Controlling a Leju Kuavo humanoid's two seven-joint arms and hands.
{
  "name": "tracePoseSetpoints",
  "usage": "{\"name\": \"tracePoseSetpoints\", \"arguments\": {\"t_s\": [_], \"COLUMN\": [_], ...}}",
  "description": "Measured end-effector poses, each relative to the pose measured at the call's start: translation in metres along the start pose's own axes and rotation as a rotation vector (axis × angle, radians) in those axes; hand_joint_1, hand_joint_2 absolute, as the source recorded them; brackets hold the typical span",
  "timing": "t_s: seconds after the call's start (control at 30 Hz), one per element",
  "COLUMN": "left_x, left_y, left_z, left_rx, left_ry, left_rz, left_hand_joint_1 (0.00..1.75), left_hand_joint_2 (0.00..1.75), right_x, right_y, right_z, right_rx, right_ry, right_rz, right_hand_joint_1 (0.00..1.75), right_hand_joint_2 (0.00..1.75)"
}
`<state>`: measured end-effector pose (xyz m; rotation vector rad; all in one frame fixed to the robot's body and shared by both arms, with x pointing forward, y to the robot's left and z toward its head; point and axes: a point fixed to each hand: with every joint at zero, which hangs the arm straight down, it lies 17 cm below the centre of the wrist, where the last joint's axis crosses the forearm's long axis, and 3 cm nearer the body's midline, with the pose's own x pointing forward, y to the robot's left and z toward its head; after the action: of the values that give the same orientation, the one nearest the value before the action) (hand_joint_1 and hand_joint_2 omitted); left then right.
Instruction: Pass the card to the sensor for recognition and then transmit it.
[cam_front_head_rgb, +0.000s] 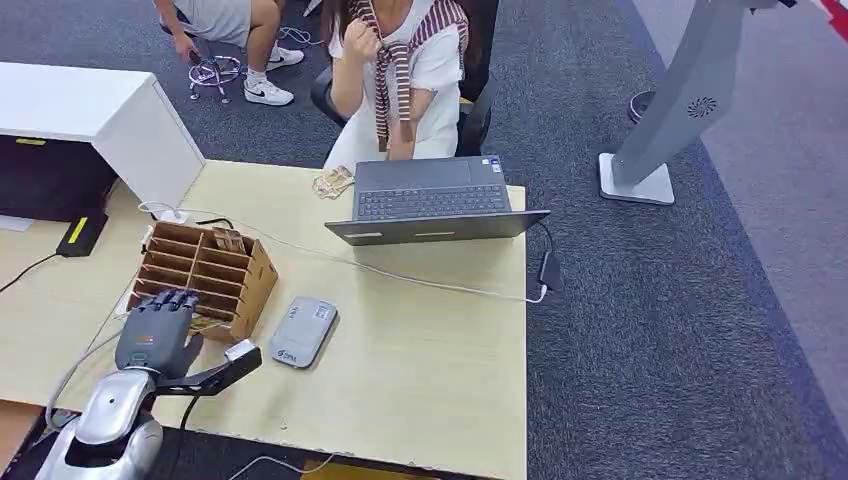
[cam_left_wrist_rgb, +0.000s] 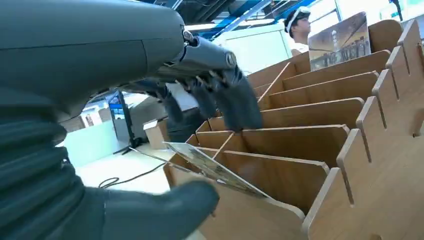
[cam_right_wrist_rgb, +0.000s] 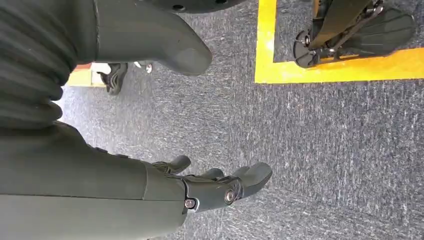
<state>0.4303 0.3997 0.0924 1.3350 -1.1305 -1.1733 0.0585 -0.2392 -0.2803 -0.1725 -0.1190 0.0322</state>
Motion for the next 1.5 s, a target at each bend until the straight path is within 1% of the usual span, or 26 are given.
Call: {"name": "tracePoseSetpoints", "arguments": {"t_s": [1.5], "left_x": [0.003], "left_y": [0.0031], "left_z": [-0.002], "left_rx": [0.011], "left_ry": [0.002], "left_rz": [0.021], "left_hand_joint_1": [1.75], "left_hand_joint_2": [1.75], "right_x": [-0.0006], "right_y": [-0.0005], "right_z": [-0.0001], "right_rx": [-0.001], "right_ry": [0.002], "right_rz": [0.004], "right_hand_joint_1": [0.0], "right_hand_joint_2": [1.75]}}
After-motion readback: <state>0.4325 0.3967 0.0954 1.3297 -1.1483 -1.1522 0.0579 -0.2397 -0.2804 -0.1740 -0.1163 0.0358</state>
